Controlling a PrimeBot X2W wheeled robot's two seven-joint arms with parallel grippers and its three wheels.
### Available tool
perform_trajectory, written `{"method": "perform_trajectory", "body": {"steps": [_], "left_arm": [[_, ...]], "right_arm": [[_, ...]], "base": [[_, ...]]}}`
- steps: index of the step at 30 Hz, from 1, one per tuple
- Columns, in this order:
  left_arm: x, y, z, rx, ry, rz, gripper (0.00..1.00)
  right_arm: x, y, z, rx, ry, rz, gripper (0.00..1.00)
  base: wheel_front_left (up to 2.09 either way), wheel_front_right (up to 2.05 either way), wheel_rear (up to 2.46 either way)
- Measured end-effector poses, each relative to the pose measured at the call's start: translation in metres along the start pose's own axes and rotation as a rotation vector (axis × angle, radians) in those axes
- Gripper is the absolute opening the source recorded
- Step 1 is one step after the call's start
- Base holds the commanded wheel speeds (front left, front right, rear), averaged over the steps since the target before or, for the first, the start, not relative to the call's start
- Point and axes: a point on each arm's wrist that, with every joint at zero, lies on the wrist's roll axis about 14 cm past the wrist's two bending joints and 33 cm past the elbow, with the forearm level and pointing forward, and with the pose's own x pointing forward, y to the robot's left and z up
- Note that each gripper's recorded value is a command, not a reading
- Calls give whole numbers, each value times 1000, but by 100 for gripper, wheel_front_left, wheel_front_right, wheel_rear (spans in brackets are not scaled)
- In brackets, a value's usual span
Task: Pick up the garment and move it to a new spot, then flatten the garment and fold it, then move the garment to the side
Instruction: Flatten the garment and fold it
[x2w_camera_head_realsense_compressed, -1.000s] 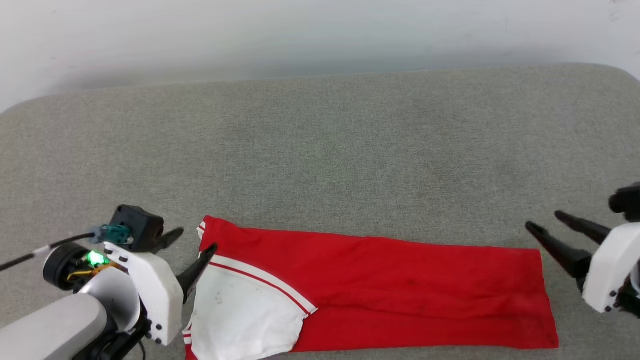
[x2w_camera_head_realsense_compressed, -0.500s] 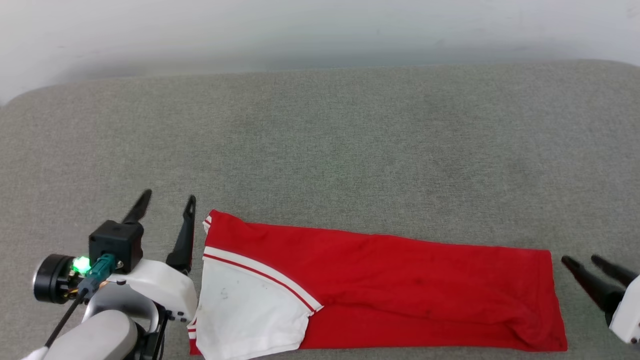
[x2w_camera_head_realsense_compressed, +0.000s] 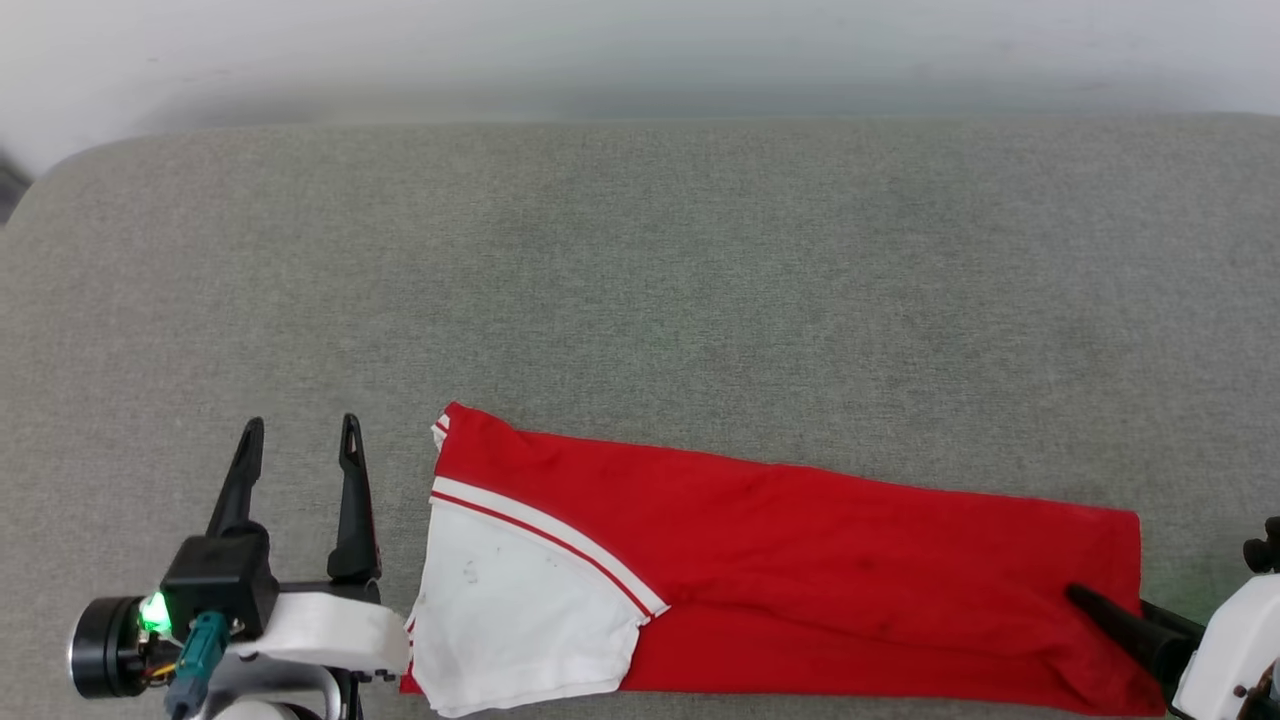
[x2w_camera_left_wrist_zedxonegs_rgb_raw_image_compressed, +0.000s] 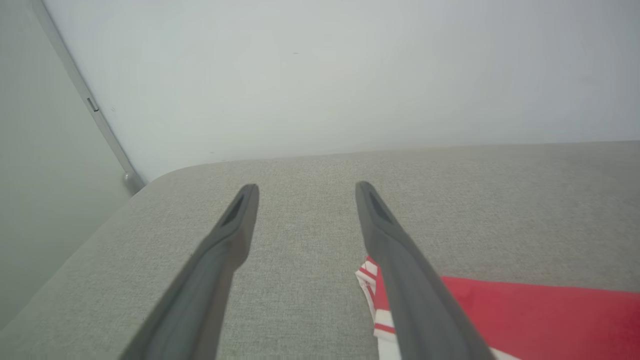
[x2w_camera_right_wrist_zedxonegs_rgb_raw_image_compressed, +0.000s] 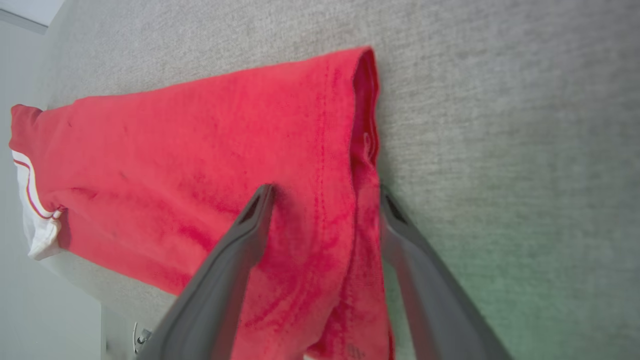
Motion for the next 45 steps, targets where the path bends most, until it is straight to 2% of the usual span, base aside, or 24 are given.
{"method": "perform_trajectory", "body": {"steps": [11,12,13,20,24,35,38,45], "left_arm": [[-18,4,-9,-29,-13,80,100],[-19,5,-9,-22,-19,91,100],[-19,7,-7,-13,-28,102,100],[-31,9,-10,7,-27,139,100],[-35,6,-11,32,-29,133,100],[-41,-5,-13,60,-29,81,100],[-43,-6,-14,57,-24,77,100],[-47,-4,-16,53,-16,85,100]], "right_arm": [[12,28,-18,43,109,86,100],[13,30,-17,40,107,91,46],[13,30,-16,36,103,91,2],[5,29,-13,13,86,83,0],[-6,17,4,-14,53,50,0],[-47,-30,36,-135,73,-104,0],[-48,-12,37,-152,90,-52,0],[-48,67,37,-288,123,163,0]], "base": [[0,0,0],[0,0,0],[0,0,0],[0,0,0],[0,0,0],[0,0,0],[0,0,0],[0,0,0]]}}
